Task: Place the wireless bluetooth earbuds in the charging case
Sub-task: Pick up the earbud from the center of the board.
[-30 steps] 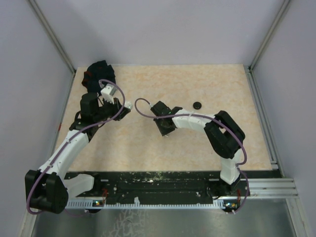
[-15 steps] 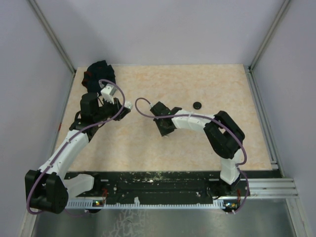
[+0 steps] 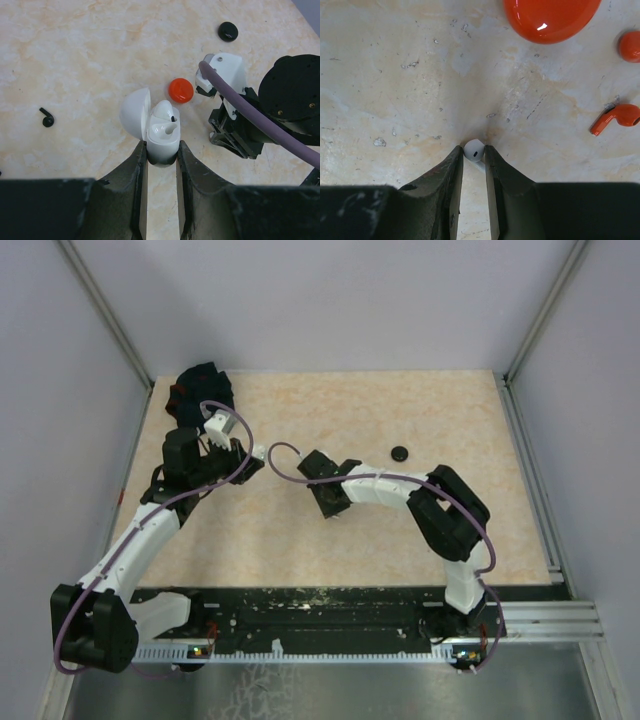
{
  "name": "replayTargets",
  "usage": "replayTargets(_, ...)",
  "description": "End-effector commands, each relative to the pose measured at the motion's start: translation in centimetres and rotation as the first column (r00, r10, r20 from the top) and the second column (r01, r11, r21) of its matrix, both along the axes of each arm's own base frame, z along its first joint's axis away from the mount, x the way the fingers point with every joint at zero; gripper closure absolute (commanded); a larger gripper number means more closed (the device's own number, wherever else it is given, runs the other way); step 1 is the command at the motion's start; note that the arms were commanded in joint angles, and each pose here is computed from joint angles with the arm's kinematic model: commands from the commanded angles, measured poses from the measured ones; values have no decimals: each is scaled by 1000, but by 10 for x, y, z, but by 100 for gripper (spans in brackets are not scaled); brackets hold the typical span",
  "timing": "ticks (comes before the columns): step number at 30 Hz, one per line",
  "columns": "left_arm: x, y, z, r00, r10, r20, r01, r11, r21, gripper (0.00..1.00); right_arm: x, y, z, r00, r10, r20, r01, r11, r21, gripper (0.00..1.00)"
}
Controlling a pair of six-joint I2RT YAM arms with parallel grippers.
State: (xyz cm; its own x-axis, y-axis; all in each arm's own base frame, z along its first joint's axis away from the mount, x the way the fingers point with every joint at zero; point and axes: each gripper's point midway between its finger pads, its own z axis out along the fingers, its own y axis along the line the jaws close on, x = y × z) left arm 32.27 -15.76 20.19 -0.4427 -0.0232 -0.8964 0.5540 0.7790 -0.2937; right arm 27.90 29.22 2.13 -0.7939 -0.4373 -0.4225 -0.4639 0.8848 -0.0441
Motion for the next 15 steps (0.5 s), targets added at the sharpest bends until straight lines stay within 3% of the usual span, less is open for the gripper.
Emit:
replayTargets(1, 5, -1, 23, 998, -9, 60, 10, 1000, -17, 100, 5, 2, -3, 1000, -16, 20, 16, 999, -29, 76)
replayTargets(6, 0, -8, 25, 995, -57, 79, 59, 998, -30, 100, 4, 16, 15, 999, 32, 33, -33, 998, 52, 83)
replayTargets(15, -18, -22, 44, 957, -181, 227, 198, 979, -51, 100, 11, 28, 98, 981, 69, 182, -114, 962, 248, 84)
